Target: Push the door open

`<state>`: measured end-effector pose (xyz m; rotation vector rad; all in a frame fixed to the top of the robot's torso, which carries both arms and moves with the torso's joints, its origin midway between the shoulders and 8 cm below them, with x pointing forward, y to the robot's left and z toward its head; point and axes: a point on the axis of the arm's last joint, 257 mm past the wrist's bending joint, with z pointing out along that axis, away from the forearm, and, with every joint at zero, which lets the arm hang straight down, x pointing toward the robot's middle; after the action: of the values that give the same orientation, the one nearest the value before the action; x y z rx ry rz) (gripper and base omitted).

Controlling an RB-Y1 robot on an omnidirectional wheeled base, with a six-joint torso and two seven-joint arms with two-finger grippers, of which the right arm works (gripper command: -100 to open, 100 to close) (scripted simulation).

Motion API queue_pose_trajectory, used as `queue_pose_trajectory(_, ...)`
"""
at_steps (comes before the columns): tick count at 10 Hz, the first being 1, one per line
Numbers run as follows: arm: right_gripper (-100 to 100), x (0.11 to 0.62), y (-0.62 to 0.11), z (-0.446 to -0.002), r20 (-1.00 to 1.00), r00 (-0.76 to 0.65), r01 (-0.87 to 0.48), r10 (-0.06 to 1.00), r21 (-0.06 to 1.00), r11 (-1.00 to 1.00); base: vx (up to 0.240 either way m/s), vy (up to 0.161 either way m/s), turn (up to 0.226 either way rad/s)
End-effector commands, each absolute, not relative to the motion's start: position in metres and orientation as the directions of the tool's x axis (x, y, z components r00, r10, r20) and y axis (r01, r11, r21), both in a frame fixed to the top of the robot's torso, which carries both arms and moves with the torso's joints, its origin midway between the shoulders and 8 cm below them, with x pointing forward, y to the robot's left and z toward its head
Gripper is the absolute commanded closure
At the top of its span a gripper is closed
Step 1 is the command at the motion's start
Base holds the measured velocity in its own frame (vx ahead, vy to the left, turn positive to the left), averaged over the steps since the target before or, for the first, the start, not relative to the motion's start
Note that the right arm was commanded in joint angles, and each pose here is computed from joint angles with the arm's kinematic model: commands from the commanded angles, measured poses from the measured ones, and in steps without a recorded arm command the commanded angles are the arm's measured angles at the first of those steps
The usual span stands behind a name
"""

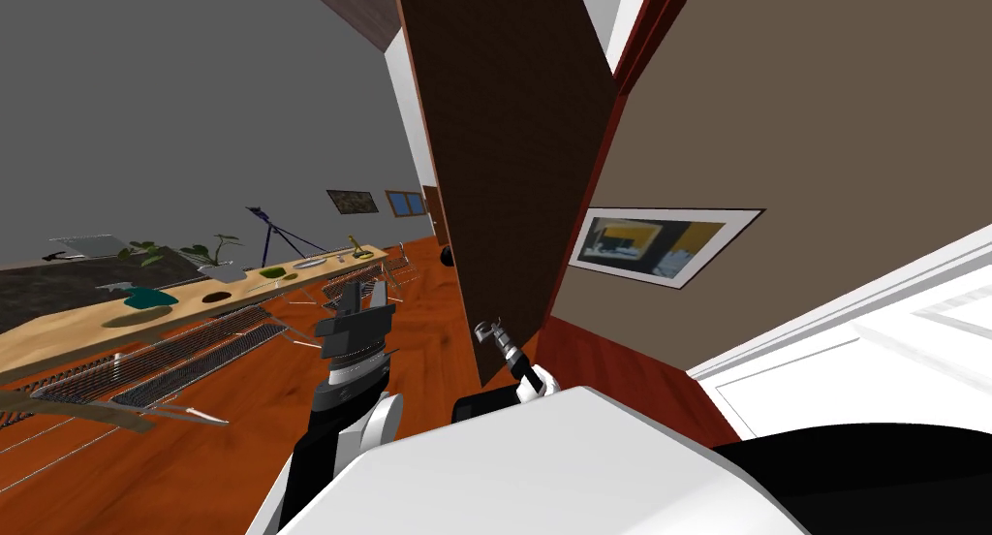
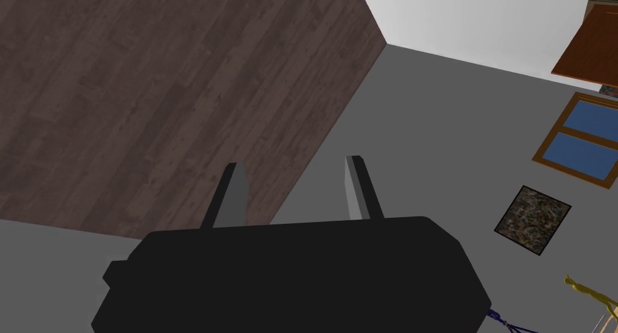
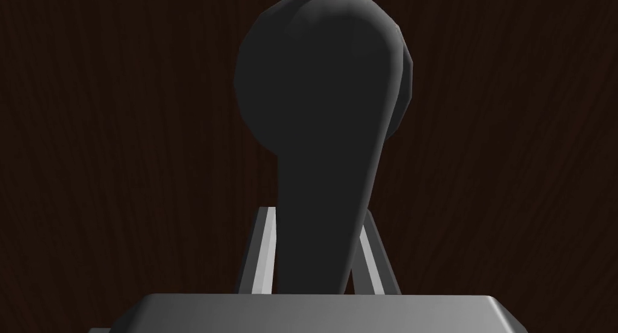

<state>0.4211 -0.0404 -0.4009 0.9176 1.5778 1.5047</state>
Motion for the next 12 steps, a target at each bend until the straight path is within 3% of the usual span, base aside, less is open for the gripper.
queue_pose_trajectory(1,100,0.429,-0.057,-0.399,-0.051,-0.425,-0.008,0.904,0.999,0.053,0.109,0.124,-0.059)
queue_pose_trajectory(12,100,0.456,-0.097,-0.393,-0.014,-0.278,-0.002,0.96,1.0,0.014,0.109,0.147,-0.054)
